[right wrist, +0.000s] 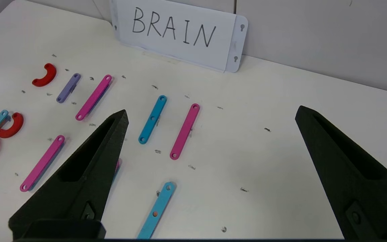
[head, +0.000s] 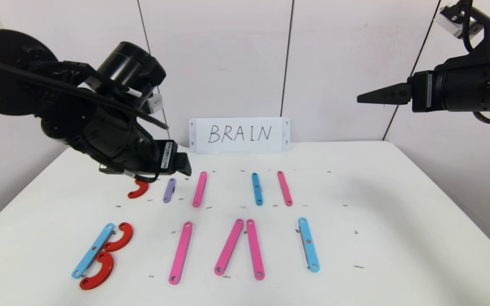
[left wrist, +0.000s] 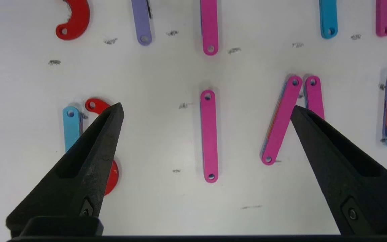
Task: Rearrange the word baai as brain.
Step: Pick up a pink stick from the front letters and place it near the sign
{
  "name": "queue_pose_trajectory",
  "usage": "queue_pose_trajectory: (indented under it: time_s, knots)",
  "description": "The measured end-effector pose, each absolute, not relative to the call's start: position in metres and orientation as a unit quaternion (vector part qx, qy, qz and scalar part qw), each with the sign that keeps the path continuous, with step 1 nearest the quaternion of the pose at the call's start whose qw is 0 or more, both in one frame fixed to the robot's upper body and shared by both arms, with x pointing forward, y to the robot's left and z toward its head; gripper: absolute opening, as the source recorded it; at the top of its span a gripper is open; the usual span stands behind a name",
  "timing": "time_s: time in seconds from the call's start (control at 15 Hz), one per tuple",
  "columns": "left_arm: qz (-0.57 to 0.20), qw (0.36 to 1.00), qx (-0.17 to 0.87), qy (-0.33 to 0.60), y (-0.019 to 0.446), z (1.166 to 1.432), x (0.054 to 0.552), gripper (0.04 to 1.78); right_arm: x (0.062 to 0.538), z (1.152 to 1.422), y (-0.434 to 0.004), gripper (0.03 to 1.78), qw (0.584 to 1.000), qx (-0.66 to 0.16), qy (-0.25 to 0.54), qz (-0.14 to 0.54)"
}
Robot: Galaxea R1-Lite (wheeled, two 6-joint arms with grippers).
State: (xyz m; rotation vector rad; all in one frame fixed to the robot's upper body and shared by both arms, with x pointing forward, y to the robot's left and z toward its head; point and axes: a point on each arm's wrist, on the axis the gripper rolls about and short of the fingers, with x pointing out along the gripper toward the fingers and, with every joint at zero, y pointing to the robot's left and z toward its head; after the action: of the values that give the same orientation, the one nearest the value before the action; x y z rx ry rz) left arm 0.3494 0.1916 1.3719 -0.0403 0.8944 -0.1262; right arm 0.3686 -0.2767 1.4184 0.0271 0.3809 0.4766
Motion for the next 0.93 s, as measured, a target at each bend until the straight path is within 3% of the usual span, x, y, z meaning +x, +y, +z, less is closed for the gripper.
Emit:
queue_pose_trajectory:
  time_s: [0.4,0.93]
  knots:
    - [-0.063,0.873,0.001,0.484,0.193,1.322,0.316,1.75,0.369,1.418,-0.276,1.74,0.953,0.013,0.188,0.235]
    - [-0.024,0.840,0.001,0.542,0.173,1.246,0.351,1.75,0.369,1.418,-0.277,1.74,0.954,0.013,0.188,0.234]
